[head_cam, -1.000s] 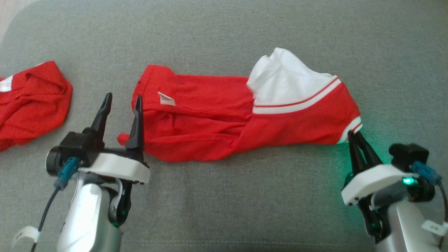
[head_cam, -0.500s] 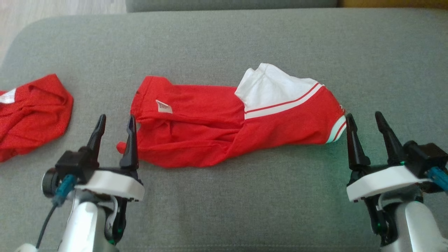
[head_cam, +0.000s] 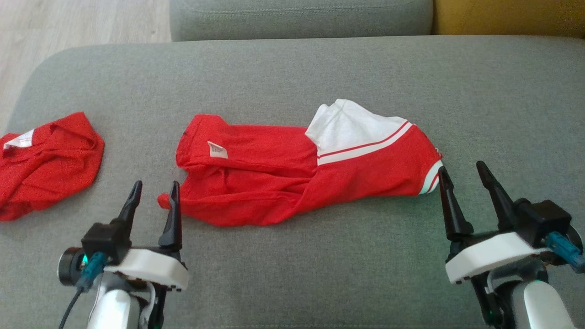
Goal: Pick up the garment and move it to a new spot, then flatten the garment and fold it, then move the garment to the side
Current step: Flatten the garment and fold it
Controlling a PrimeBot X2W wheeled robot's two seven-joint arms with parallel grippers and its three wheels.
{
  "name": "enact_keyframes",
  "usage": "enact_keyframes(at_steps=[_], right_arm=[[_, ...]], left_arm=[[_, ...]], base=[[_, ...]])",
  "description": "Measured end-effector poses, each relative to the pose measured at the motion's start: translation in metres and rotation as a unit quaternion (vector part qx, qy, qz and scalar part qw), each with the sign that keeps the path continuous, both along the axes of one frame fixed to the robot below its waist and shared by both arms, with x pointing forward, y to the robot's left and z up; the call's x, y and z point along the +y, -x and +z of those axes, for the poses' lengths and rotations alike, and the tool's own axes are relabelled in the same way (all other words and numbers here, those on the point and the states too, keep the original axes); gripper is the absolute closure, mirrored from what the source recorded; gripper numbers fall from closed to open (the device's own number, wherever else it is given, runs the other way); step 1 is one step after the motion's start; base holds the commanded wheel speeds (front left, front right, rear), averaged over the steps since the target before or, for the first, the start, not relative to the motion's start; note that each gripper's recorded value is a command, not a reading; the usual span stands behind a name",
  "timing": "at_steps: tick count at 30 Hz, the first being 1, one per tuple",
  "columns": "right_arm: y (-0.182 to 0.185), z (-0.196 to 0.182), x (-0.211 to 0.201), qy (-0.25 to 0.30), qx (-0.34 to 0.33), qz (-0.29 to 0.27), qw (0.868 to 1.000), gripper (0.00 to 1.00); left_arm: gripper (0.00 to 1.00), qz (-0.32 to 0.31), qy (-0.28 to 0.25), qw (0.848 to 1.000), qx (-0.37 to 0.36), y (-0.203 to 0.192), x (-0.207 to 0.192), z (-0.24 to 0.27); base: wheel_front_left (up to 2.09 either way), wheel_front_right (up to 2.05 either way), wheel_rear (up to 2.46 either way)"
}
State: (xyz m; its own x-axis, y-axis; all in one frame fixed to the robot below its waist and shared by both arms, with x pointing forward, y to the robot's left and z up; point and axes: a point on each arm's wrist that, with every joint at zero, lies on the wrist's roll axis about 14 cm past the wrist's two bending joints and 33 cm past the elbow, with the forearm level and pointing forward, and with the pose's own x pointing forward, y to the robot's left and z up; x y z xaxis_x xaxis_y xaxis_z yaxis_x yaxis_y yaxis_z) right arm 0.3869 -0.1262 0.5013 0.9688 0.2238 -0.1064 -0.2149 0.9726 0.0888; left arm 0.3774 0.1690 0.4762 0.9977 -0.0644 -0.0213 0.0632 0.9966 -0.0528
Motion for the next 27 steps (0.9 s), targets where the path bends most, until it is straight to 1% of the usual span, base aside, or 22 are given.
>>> enact_keyframes(at_steps=[13, 18, 21, 24, 27], right_arm=[[-0.001, 0.0, -0.001, 0.001, 0.004, -0.002, 1.0, 0.0], [-0.003, -0.011, 0.0, -0.004, 0.023, 0.0, 1.0, 0.0], [-0.006, -0.024, 0.003, -0.007, 0.044, 0.004, 0.999, 0.0], [-0.02, -0.036, 0.009, -0.002, 0.064, 0.012, 0.998, 0.0], [-0.048, -0.036, 0.022, 0.004, 0.065, 0.029, 0.997, 0.0]], left_arm=[[0.0, -0.001, -0.002, 1.0, 0.006, 0.002, -0.002, -0.004], [0.0, 0.0, -0.003, 1.0, 0.011, 0.002, -0.002, -0.007], [0.0, 0.001, -0.002, 1.0, 0.017, 0.002, -0.001, -0.011], [0.0, 0.0, -0.001, 1.0, 0.019, -0.004, -0.002, -0.012], [0.0, -0.002, -0.001, 1.0, 0.013, -0.016, -0.001, -0.009]], base=[[0.0, 0.0, 0.0], [0.0, 0.0, 0.0], [0.0, 0.0, 0.0], [0.0, 0.0, 0.0], [0.0, 0.0, 0.0]])
